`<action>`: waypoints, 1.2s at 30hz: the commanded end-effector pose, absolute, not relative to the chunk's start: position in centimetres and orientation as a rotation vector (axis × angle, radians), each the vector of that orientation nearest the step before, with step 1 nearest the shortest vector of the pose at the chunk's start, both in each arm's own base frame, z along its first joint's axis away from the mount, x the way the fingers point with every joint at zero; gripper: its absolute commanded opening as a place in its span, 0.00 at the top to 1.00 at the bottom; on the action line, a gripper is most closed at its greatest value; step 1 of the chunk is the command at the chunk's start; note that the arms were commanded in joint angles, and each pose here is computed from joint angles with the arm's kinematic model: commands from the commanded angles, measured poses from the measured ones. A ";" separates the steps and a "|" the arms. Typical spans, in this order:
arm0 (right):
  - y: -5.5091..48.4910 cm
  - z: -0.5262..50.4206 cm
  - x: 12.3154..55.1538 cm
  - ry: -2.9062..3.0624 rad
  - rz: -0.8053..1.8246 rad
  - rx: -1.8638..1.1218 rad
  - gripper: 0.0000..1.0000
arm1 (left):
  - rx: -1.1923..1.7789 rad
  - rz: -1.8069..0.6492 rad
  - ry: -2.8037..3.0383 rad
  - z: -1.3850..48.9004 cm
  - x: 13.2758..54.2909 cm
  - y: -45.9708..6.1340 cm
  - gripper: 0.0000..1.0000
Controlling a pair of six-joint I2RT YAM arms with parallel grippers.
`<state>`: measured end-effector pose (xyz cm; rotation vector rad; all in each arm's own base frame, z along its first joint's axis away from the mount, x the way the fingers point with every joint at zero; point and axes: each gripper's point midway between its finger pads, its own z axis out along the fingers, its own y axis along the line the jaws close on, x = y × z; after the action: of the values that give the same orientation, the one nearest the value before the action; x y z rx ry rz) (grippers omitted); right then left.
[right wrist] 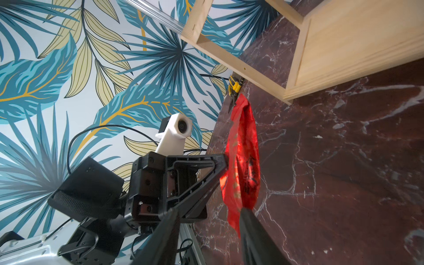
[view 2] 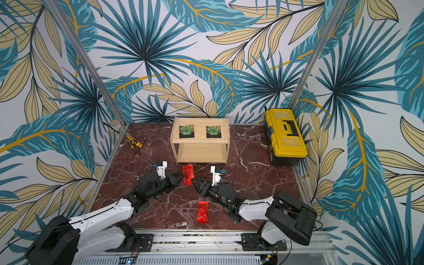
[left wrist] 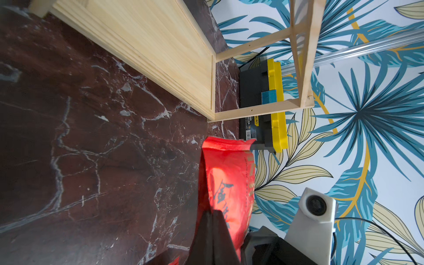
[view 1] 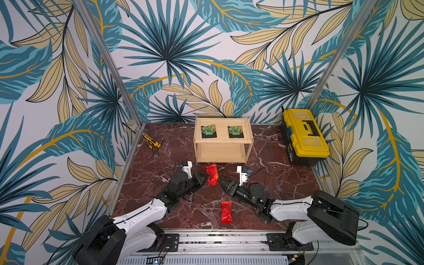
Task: Place the tea bags on the shelf by color
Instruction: Pick up the tea bag from the center of the board.
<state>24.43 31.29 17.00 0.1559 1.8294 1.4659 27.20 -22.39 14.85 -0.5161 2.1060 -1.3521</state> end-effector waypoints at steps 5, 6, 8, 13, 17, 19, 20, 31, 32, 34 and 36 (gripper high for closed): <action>30.6 16.5 25.2 1.734 1.484 0.228 0.54 | -0.576 -1.370 2.039 15.0 27.5 -21.8 1.00; 30.3 16.3 25.2 1.735 1.475 0.234 0.54 | -0.580 -1.369 2.036 15.0 27.5 -21.7 1.00; 29.8 16.3 25.2 1.737 1.453 0.241 0.54 | -0.584 -1.367 2.032 15.0 27.5 -21.6 1.00; 29.6 16.2 25.3 1.768 1.409 0.241 0.54 | -0.587 -1.361 2.023 15.1 27.6 -21.4 1.00; 30.9 16.6 25.6 1.774 1.444 0.222 0.54 | -0.582 -1.380 2.018 15.3 27.7 -21.7 1.00; 31.1 16.9 25.8 1.745 1.471 0.221 0.59 | -0.578 -1.389 2.019 15.3 27.7 -21.9 1.00; 31.1 16.9 25.9 1.731 1.491 0.220 0.61 | -0.575 -1.396 2.023 15.3 27.6 -22.0 1.00; 30.2 15.3 26.3 1.755 1.475 0.280 0.62 | -0.576 -1.401 2.004 15.7 27.5 -21.6 1.00; 30.6 15.4 26.4 1.756 1.487 0.270 0.62 | -0.576 -1.402 2.002 15.8 27.5 -21.6 1.00; 31.4 15.8 26.4 1.755 1.519 0.248 0.62 | -0.572 -1.409 2.005 15.8 27.5 -21.8 1.00; 32.0 16.2 26.5 1.751 1.541 0.230 0.64 | -0.569 -1.414 2.006 15.8 27.5 -21.9 1.00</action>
<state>26.48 31.10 15.05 0.2589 1.7810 1.4804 27.82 -21.98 16.11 -0.5742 2.0112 -1.3999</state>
